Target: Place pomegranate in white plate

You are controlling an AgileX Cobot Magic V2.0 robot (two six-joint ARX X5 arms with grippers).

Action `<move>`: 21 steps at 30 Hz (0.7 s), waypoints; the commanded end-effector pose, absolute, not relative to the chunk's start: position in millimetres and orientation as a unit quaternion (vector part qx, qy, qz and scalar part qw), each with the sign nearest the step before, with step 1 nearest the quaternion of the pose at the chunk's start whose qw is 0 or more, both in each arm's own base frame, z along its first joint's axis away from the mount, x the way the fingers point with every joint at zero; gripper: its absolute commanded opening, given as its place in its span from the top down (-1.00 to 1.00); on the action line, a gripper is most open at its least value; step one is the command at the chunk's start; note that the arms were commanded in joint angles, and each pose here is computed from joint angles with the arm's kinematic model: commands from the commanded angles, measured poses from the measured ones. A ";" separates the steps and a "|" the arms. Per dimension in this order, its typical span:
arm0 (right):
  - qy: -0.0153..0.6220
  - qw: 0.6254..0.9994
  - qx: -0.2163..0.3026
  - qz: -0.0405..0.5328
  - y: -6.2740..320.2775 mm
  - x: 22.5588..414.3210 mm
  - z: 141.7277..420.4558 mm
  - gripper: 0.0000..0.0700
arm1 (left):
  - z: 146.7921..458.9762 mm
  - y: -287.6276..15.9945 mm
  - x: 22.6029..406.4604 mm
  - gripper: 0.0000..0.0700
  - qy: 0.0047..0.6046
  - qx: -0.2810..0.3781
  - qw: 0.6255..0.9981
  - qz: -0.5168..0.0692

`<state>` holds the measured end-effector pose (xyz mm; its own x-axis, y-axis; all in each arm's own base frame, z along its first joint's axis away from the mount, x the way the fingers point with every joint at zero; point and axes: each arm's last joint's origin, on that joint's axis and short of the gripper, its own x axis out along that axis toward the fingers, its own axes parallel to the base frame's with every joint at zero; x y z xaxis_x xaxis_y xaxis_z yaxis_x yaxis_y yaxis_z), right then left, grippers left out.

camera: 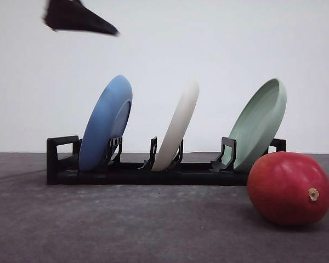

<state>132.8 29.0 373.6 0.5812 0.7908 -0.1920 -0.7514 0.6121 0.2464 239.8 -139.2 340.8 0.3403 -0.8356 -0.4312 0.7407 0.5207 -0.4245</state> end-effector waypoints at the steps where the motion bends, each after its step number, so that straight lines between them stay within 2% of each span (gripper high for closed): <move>1: 0.138 0.885 0.073 0.438 30.0 132.9 378.4 -1.00 | 348.5 -158.5 248.3 -0.83 0.309 -0.068 0.821 -0.475; 11: 0.143 0.884 0.079 0.439 30.5 132.7 378.0 -1.00 | 338.9 -245.6 298.0 -0.82 0.361 0.064 0.845 -0.390; 15: 0.145 0.883 0.082 0.439 30.5 132.6 377.7 -1.00 | 325.7 -266.0 316.8 -0.82 0.374 0.095 0.852 -0.354; 21: 0.148 0.882 0.088 0.438 30.5 132.6 377.7 -1.00 | 309.8 -279.9 331.6 -0.79 0.389 0.100 0.847 -0.350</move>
